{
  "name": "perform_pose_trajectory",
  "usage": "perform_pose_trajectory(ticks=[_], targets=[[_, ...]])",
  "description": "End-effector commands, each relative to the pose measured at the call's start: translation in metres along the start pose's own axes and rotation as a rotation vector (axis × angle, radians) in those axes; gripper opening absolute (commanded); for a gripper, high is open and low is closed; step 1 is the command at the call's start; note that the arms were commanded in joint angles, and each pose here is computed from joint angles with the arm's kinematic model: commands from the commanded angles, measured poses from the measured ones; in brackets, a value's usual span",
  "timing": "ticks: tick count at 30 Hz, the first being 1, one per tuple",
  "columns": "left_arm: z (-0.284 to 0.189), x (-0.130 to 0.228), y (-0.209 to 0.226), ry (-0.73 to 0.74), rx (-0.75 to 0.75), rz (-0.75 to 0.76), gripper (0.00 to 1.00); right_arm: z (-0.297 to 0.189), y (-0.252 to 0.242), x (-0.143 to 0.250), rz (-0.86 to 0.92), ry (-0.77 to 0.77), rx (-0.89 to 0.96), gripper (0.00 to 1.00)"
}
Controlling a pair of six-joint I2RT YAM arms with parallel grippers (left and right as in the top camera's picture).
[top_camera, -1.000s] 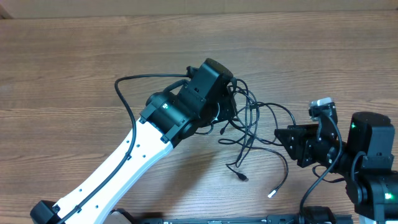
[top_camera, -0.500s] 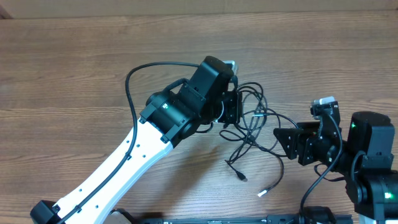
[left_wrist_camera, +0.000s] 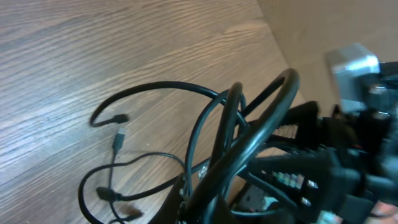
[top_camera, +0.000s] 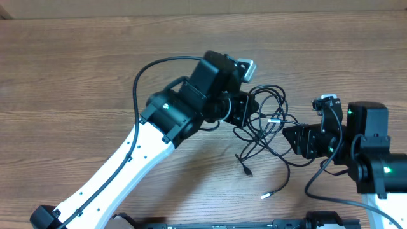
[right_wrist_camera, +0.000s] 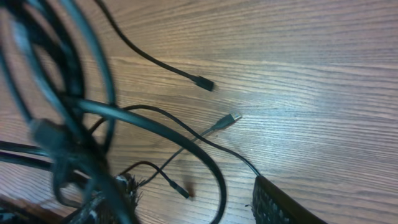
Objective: Untangle cables
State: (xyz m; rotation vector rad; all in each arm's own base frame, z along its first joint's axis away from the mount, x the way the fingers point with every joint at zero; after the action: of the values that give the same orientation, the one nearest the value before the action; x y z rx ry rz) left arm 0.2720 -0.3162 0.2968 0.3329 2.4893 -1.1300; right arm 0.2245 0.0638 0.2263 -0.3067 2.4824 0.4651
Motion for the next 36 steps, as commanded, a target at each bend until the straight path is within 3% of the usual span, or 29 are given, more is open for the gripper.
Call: perform_pose_trajectory(ticks=[1,5,14,26,36], targets=[[-0.018,-0.002,-0.018,0.030,0.140,0.049,0.04,0.003,-0.005,-0.002,0.002,0.008,0.019,0.57],[-0.034,0.003,-0.032,0.101,0.305,0.089,0.04,0.007,-0.009,-0.008,0.002,-0.002,0.026,0.57],[-0.052,0.018,-0.059,0.193,0.518,0.162,0.04,0.007,-0.014,-0.043,0.059,-0.139,0.041,0.61],[-0.057,0.000,-0.037,0.137,0.467,0.115,0.04,0.012,-0.064,-0.008,0.421,-0.015,0.336,0.61],[-0.072,-0.028,0.000,0.056,0.393,0.008,0.04,0.008,-0.068,0.013,0.492,0.054,0.397,0.69]])
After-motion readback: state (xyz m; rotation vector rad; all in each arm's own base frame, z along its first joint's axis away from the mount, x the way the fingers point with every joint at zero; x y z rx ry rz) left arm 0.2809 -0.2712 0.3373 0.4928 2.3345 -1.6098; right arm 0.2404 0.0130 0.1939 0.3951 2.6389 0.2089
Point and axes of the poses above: each gripper's point midway between its finger pads, its own z axis out along the fingers, its own y axis along the line the jaws close on, x = y × z, the point moved 1 cm from there along -z, back along the fingers, and after that the axes turned 8 degrees about -z, right-handed, at the moved point
